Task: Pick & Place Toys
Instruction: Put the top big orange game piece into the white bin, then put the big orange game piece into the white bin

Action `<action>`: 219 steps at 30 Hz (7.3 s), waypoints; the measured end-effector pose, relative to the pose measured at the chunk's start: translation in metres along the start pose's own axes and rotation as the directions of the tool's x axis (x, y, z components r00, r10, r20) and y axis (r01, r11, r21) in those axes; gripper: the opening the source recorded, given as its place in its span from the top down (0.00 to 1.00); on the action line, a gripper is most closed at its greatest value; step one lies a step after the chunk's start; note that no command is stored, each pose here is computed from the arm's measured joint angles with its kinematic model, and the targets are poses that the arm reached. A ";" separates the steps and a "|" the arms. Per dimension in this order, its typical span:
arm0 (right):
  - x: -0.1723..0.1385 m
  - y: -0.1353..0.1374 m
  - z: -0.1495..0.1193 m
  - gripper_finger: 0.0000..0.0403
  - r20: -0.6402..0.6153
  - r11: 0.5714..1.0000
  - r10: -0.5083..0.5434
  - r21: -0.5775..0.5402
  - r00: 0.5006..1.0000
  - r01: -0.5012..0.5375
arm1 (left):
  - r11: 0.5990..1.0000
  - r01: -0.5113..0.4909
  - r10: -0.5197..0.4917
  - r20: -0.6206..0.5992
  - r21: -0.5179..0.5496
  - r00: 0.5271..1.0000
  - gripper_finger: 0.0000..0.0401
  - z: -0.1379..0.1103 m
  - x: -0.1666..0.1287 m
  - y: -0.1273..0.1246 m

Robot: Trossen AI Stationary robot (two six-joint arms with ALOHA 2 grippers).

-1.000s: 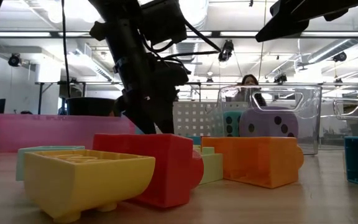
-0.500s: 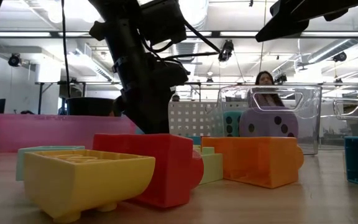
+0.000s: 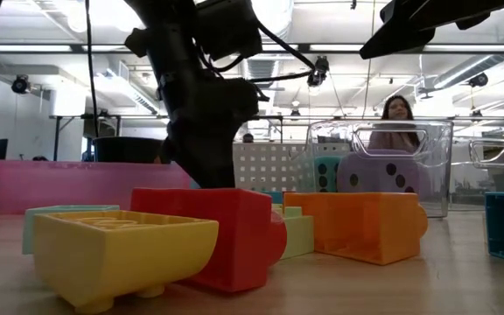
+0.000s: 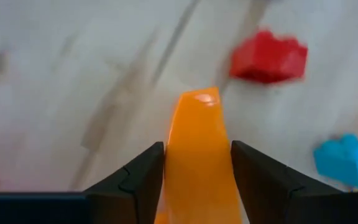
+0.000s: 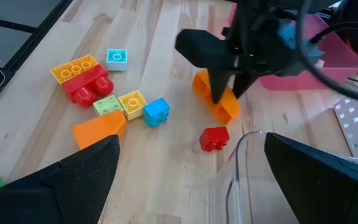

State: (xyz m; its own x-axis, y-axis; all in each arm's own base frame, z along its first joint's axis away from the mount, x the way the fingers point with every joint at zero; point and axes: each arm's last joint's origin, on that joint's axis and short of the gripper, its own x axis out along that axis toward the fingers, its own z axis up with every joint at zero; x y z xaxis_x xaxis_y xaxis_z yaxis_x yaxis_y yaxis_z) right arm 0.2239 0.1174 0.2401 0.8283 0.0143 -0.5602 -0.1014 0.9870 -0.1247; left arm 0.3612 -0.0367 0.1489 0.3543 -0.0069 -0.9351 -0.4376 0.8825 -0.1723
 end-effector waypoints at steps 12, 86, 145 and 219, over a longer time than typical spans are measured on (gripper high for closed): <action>0.000 0.000 0.000 0.01 0.000 1.000 0.001 -0.001 1.000 -0.001 | 0.994 -0.059 0.065 -0.063 0.093 0.996 0.36 -0.020 -0.001 -0.012; 0.005 -0.011 0.004 0.01 0.020 0.991 -0.012 -0.135 1.000 0.014 | 0.962 -0.260 0.273 0.316 -0.085 0.909 0.53 0.125 -0.073 0.218; 0.009 -0.011 0.008 0.01 0.068 0.992 -0.091 -0.085 0.994 0.097 | 0.932 -0.151 -0.036 0.499 0.329 0.866 0.27 0.080 -0.147 0.072; 0.006 0.058 0.013 0.01 -0.255 0.943 0.194 0.315 0.947 -0.109 | 0.635 0.128 -0.397 0.179 0.762 0.900 0.28 -0.026 0.044 -0.121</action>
State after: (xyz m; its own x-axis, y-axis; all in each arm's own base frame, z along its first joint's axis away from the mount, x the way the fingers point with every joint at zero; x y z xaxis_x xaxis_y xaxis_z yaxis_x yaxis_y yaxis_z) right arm 0.2298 0.1770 0.2402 0.6242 0.1645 -0.7638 -0.0120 0.9795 0.2012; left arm 0.4083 -0.1559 0.1204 0.6405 -0.2722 -0.7181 0.3972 0.9177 0.0063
